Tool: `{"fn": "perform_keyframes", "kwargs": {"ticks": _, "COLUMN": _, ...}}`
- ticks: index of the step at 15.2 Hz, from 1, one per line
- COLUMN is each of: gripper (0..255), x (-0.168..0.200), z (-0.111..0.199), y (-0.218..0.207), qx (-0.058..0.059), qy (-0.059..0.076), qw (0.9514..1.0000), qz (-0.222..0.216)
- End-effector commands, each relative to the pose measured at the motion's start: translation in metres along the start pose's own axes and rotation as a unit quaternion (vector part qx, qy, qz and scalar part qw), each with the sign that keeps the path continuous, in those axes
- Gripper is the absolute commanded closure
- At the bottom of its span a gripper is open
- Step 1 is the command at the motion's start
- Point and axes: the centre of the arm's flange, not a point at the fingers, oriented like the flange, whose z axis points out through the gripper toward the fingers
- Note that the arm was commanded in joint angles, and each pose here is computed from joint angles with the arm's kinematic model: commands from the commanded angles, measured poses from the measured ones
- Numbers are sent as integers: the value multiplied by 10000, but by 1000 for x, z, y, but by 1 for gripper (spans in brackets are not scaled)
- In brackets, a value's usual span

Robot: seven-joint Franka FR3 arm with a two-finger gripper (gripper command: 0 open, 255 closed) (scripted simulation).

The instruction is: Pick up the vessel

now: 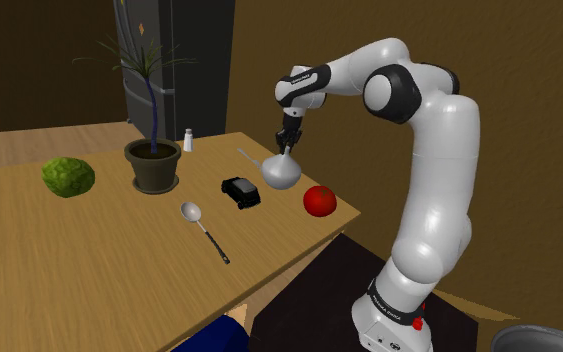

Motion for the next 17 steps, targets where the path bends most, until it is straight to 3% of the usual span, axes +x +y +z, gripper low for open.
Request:
{"fn": "perform_keyframes", "kwargs": {"ticks": 1, "gripper": 255, "x": 0, "z": 1, "y": 0, "qx": 2, "qy": -9, "qw": 10000, "qz": -1}}
{"fn": "perform_keyframes", "kwargs": {"ticks": 5, "gripper": 255, "x": 0, "z": 1, "y": 0, "qx": 2, "qy": -9, "qw": 10000, "qz": -1}}
{"fn": "perform_keyframes", "kwargs": {"ticks": 17, "gripper": 255, "x": -1, "z": -63, "y": 0, "qx": 2, "qy": -9, "qw": 10000, "qz": -1}}
